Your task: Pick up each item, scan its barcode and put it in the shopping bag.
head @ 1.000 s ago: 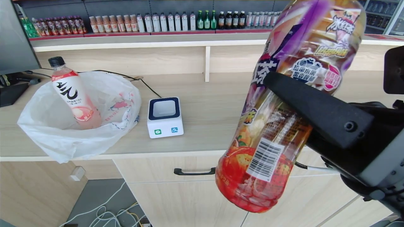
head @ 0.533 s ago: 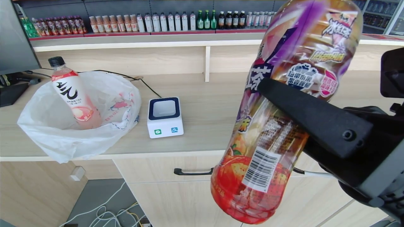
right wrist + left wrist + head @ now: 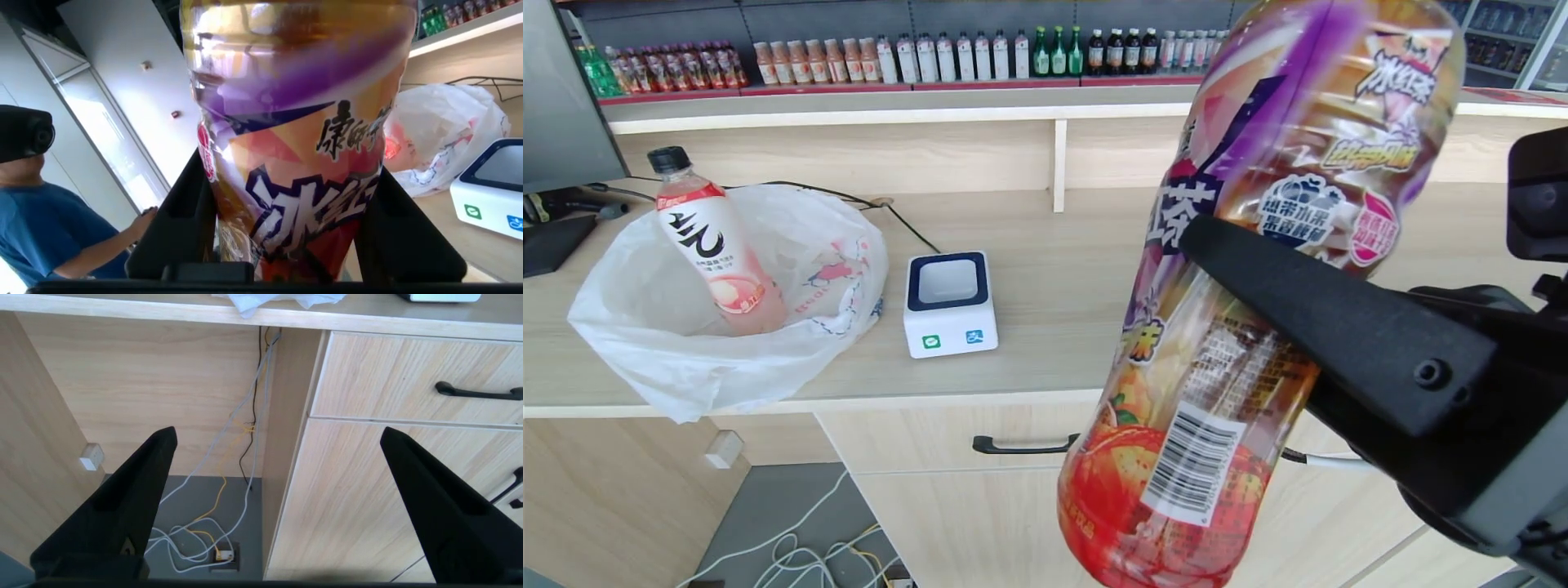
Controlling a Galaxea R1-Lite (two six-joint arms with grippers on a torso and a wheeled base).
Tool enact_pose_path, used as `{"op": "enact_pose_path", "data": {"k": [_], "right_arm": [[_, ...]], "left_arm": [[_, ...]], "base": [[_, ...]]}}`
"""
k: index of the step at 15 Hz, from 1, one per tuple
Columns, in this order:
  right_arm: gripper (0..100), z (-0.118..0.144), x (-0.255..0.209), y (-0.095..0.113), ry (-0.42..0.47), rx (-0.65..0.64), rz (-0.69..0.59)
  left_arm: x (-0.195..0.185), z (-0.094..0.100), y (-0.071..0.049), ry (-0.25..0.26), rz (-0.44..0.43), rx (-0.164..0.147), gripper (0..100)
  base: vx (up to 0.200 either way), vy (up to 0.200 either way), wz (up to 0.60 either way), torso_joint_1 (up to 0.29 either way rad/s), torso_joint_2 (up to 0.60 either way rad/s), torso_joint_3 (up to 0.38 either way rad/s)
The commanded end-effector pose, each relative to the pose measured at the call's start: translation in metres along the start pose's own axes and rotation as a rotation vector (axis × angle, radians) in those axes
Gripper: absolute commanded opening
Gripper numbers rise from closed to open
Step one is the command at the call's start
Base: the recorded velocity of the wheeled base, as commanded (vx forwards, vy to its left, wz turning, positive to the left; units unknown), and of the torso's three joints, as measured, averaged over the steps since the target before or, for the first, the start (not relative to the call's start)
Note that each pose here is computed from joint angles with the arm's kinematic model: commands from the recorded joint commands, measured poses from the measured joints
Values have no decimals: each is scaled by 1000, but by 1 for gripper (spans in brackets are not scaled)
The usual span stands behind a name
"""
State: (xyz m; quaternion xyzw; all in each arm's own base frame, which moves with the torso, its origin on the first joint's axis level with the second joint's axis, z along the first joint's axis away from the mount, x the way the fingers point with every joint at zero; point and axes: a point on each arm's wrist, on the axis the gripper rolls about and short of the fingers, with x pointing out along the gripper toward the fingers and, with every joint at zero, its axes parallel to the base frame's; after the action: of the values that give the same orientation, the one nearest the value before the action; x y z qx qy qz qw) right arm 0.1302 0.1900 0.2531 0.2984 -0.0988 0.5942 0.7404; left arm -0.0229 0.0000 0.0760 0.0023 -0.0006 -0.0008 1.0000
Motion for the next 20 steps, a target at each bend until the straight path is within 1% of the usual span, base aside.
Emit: {"op": "enact_pose_path", "data": {"k": [1,7,15,16,17,18,20], "right_arm": [[0,-3,1,1,10,5,7],[0,-10,4,0,28,7,10],[0,-10,7,-1,30,-15,4],[0,-11,6,-5,36,-33,-16],[0,-15,3,-19,54,-112,-65],[0,-16,1,-25,60,-153,-89],[0,-13,0,-25,52,-191,-91]], "left_arm": [[0,0,0,0,0,0,100],[0,0,0,0,0,0,100],[0,0,0,0,0,0,100],[0,0,0,0,0,0,100],[0,0,0,0,0,0,100],[0,0,0,0,0,0,100],[0,0,0,0,0,0,100]], "base": [[0,0,0,0,0,0],[0,0,0,0,0,0],[0,0,0,0,0,0],[0,0,0,0,0,0],[0,0,0,0,0,0],[0,0,0,0,0,0],[0,0,0,0,0,0]]}}
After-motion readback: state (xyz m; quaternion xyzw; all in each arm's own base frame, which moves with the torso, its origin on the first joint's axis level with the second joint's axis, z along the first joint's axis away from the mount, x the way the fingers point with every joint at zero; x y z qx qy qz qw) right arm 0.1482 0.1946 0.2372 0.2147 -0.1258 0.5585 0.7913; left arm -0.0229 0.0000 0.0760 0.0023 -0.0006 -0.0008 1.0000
